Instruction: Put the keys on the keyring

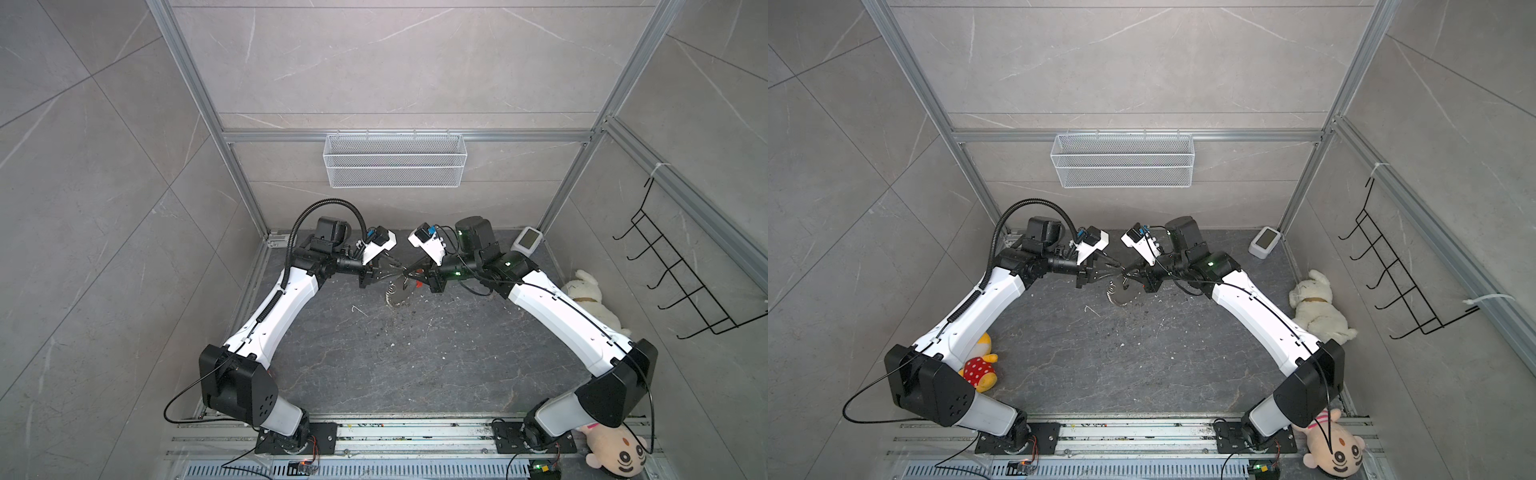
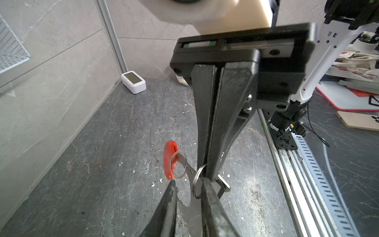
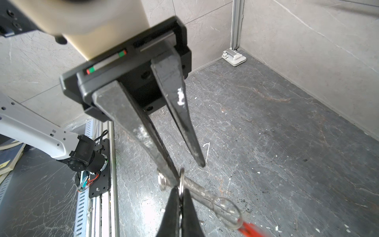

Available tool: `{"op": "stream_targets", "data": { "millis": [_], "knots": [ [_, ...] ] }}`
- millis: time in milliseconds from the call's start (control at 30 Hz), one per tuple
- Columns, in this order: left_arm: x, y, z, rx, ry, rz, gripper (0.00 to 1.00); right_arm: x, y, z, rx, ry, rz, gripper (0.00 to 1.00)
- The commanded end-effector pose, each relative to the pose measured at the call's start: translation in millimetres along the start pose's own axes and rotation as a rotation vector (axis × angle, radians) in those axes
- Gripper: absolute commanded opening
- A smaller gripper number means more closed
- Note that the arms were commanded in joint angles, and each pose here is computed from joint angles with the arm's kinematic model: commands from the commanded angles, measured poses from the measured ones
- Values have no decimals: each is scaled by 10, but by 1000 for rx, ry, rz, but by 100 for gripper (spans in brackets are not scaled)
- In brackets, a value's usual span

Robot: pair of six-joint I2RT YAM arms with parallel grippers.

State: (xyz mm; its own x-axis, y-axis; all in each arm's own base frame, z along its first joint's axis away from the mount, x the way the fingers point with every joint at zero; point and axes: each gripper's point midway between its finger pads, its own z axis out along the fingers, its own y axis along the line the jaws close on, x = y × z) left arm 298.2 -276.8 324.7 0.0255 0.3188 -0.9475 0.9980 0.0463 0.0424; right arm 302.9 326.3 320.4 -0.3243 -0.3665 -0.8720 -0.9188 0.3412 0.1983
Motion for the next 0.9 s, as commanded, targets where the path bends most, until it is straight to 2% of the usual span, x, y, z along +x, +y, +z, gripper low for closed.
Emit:
{"op": "stream_targets", "data": {
  "millis": [0, 100, 300, 500, 600, 867],
  "knots": [
    [-176, -57, -45, 18, -30, 55, 31, -101, 81, 16, -28, -11, -41, 0],
    [-184, -54, -48, 18, -29, 58, 34, -96, 90, 25, -30, -8, -42, 0],
    [-149, -93, -32, 56, -23, 28, 25, -152, 113, -4, -33, -27, -44, 0],
    [-117, -128, -29, 68, -19, 15, 33, -217, 117, -49, -18, -51, -56, 0],
    [-78, -126, -45, 71, -12, 4, 33, -238, 120, -70, -11, -64, -60, 0],
    [-123, -116, -53, 97, -35, -24, 17, -241, 157, -61, -38, -59, -48, 0]
  ]
}}
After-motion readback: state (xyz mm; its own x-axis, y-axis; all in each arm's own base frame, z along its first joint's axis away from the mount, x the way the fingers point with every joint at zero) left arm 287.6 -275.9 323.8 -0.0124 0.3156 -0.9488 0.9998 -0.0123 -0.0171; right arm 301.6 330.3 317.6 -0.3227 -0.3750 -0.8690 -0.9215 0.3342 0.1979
